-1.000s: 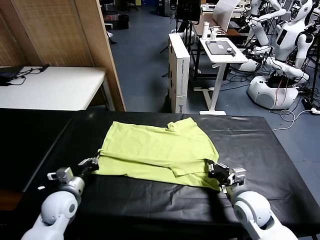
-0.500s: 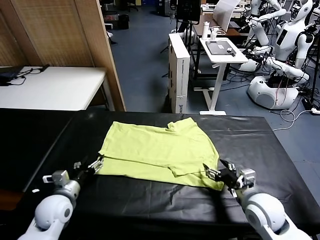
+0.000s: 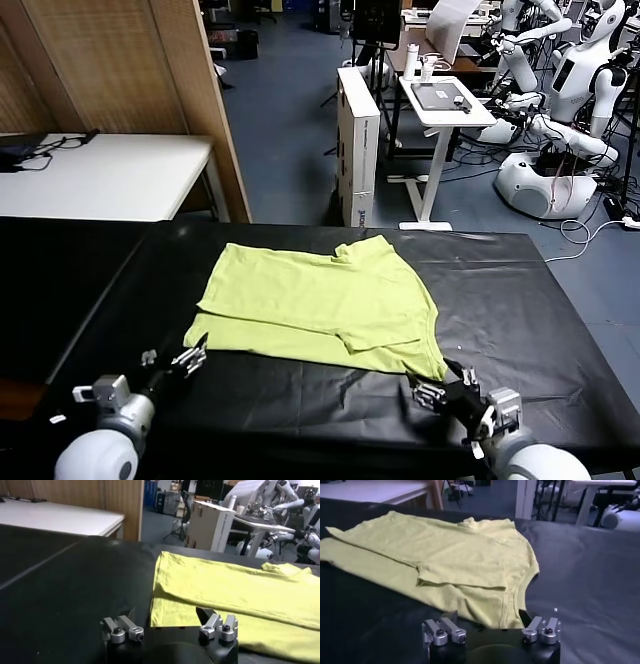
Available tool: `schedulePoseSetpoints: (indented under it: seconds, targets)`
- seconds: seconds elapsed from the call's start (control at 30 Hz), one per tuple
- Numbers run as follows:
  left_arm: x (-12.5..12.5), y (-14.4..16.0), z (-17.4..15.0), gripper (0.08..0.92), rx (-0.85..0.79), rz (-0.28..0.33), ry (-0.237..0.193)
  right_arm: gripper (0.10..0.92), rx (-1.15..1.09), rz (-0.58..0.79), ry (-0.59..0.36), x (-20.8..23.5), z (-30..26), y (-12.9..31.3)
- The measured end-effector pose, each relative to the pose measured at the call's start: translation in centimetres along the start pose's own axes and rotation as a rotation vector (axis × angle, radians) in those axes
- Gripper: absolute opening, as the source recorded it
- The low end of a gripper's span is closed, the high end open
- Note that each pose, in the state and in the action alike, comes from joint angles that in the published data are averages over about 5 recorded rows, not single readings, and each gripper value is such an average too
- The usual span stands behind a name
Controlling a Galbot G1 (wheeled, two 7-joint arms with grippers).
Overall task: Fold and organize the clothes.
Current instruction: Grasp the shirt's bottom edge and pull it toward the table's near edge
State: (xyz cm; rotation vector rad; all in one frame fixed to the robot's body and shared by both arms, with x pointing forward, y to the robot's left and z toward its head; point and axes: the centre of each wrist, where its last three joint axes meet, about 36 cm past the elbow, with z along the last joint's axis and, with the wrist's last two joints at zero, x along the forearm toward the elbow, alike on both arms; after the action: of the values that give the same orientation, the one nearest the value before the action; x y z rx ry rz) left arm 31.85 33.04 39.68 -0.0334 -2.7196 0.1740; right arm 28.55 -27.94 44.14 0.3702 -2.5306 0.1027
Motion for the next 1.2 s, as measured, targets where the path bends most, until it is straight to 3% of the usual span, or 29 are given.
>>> schedulePoseSetpoints:
  seconds: [0.17, 0.27, 0.37, 0.5, 0.6, 0.7, 0.9, 1.2]
  targets:
    - [-0.3, 0.4, 0.4, 0.907, 0.002, -0.005, 0.005, 0.895, 0.004, 0.006, 0.005, -0.1, 0.1, -0.3]
    - [-0.6, 0.5, 0.6, 0.905, 0.001, -0.006, 0.005, 0.816, 0.005, 0.006, 0.007, -0.1, 0.2, -0.4]
    - [-0.7, 0.5, 0.7, 0.879, 0.001, -0.003, 0.008, 0.665, 0.003, 0.008, 0.014, -0.2, 0.4, -0.5]
    - [-0.8, 0.5, 1.0, 0.794, 0.0, 0.005, 0.014, 0.405, 0.002, 0.012, 0.022, -0.4, 0.6, -0.7]
    - [-0.9, 0.6, 1.3, 0.664, 0.001, 0.009, 0.018, 0.243, 0.001, 0.014, 0.024, -0.4, 0.7, -0.7]
    - [-0.9, 0.6, 1.5, 0.483, 0.001, 0.011, 0.019, 0.158, 0.002, 0.024, 0.031, -0.2, 0.5, -0.7]
    - [-0.4, 0.7, 1.4, 0.179, -0.015, 0.003, 0.012, 0.14, 0.003, 0.021, 0.06, 1.2, -0.6, -0.6]
    - [3.3, 1.1, 0.8, 0.154, -0.052, -0.017, 0.01, 0.14, 0.055, 0.018, 0.101, 3.8, -1.3, 0.2]
